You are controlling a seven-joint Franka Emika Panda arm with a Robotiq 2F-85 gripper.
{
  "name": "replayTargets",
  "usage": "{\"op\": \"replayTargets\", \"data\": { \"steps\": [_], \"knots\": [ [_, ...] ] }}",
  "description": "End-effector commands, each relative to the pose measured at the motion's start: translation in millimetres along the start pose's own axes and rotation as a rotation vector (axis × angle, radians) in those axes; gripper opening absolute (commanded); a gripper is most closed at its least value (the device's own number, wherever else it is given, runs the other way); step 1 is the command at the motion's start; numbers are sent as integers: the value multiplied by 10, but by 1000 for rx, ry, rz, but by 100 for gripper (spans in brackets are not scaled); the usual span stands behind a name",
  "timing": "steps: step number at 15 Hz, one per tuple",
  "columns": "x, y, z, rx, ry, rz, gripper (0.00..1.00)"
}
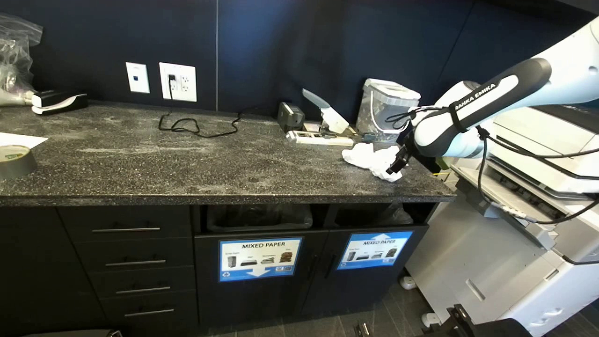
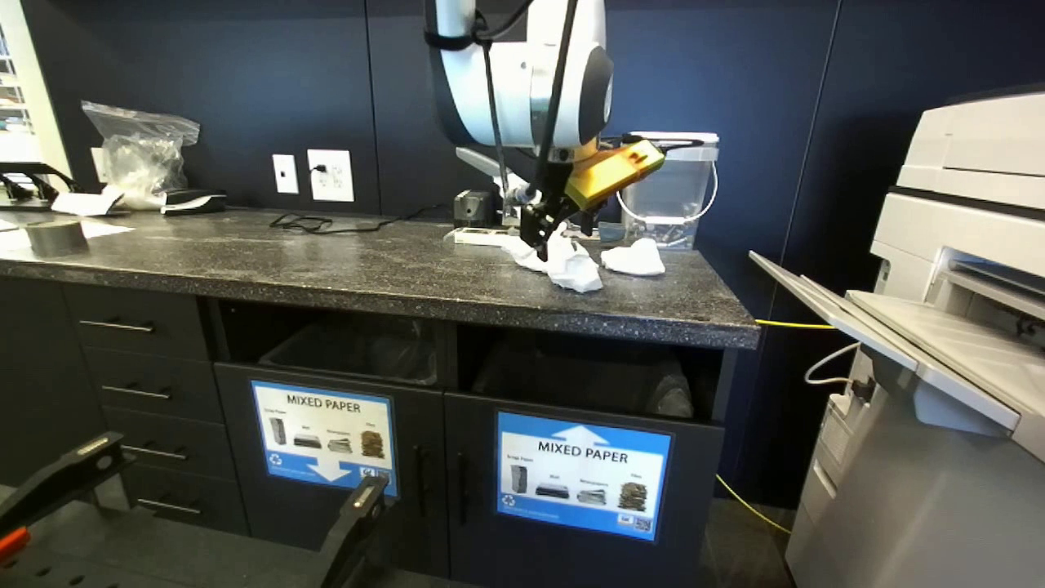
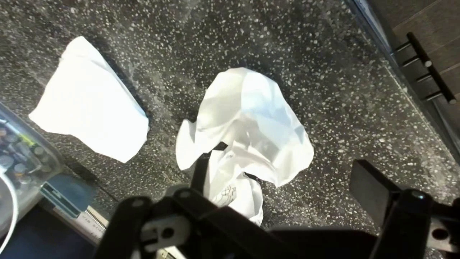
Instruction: Put the papers on the counter into the recycle bin
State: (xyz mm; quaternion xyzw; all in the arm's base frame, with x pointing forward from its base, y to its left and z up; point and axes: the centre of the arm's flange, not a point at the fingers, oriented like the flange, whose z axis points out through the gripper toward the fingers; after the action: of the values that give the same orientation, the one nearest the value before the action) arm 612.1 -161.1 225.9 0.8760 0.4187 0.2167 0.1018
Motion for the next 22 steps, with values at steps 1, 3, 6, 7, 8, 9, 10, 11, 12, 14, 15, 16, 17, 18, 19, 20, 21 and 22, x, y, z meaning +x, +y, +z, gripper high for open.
{"op": "replayTargets", "data": {
  "steps": [1, 3, 6, 7, 8, 9, 10, 11, 12, 14, 15, 16, 17, 18, 19, 20, 21, 22],
  "knots": [
    [27, 340, 327, 42, -13, -50, 100],
    [2, 402, 442, 65, -37, -68, 100],
    [2, 446, 564, 86, -65, -94, 100],
    [11, 452, 595, 90, -72, -102, 100],
    [8, 467, 618, 94, -79, -102, 100],
    [9, 483, 637, 96, -86, -104, 100],
    [24, 481, 663, 99, -95, -110, 100],
    [25, 493, 678, 101, -101, -114, 100],
    [27, 504, 691, 104, -108, -120, 100],
    [41, 511, 714, 111, -117, -132, 100],
    [43, 528, 723, 112, -122, -133, 100],
    [54, 521, 737, 113, -125, -140, 100],
    [59, 522, 745, 112, -127, -145, 75],
    [61, 531, 756, 114, -132, -150, 73],
    [67, 523, 770, 116, -137, -154, 66],
    [69, 530, 771, 117, -142, -158, 56],
    [74, 539, 767, 120, -145, -161, 49],
    [84, 534, 771, 123, -152, -166, 42]
  ]
}}
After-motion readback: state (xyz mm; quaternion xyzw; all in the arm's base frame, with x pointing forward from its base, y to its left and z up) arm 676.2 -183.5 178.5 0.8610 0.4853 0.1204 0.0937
